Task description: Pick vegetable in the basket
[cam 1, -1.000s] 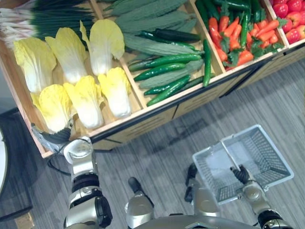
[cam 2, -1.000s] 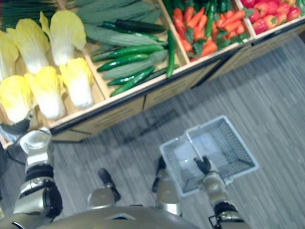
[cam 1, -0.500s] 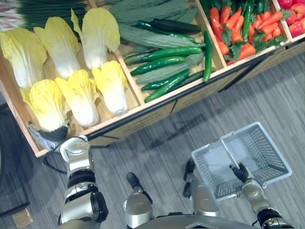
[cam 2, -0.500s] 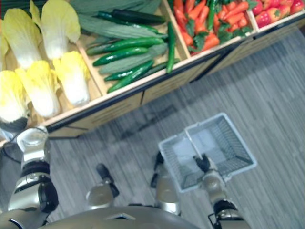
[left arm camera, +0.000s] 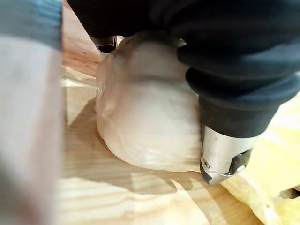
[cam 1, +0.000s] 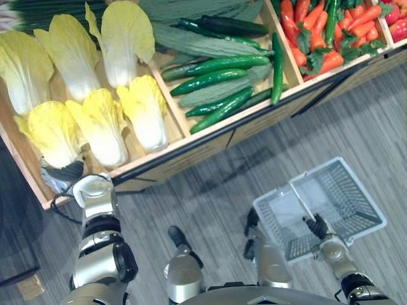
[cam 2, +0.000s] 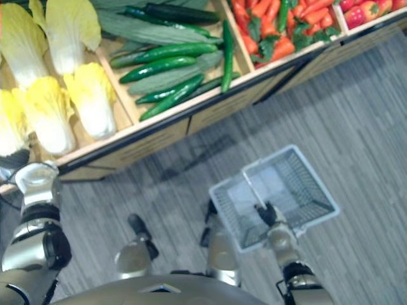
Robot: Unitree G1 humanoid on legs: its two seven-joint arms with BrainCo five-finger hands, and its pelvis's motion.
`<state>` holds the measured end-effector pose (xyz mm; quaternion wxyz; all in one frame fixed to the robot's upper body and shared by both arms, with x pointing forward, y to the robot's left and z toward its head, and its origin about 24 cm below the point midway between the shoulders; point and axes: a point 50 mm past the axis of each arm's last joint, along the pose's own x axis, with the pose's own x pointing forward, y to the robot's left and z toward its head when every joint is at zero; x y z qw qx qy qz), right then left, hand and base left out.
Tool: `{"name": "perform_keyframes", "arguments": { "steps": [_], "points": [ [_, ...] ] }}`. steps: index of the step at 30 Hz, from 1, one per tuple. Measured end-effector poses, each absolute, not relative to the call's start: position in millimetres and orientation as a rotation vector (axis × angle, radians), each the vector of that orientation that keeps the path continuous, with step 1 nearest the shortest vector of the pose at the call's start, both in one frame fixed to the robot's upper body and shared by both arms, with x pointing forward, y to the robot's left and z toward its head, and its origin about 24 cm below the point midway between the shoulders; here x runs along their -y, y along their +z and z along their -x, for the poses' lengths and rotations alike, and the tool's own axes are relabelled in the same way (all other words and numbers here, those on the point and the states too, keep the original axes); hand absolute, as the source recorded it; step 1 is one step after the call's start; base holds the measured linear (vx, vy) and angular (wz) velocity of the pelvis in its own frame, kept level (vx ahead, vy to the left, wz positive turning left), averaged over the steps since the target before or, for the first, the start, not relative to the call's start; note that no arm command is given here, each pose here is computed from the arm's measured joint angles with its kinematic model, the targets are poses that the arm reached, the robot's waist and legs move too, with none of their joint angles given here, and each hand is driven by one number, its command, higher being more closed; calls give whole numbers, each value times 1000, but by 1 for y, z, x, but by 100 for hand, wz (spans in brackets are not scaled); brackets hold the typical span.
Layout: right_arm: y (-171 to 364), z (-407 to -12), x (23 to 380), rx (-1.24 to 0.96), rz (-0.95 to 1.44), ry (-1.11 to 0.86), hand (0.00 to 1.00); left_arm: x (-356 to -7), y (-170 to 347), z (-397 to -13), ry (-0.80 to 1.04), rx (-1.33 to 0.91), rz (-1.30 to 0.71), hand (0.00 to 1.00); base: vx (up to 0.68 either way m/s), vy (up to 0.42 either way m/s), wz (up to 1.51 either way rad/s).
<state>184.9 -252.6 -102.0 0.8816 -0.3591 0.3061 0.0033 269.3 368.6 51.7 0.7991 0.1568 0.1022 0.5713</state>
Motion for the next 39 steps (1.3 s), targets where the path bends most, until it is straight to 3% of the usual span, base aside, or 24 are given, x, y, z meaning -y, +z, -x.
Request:
{"name": "perform_keyframes", "arguments": {
  "steps": [11, 25, 39],
  "points": [
    [-103, -184, 252, -644, 742, 11, 100, -377, 51, -267, 1218, -229, -262, 100, -10, -12, -4],
    [-107, -176, 254, -684, 731, 0, 100, -308, 44, -270, 1119, -39, -71, 100, 0, -9, 11],
    [-115, -158, 259, -748, 725, -11, 100, -291, 48, -240, 1203, 51, 63, 100, -3, -20, 10]
  ]
}}
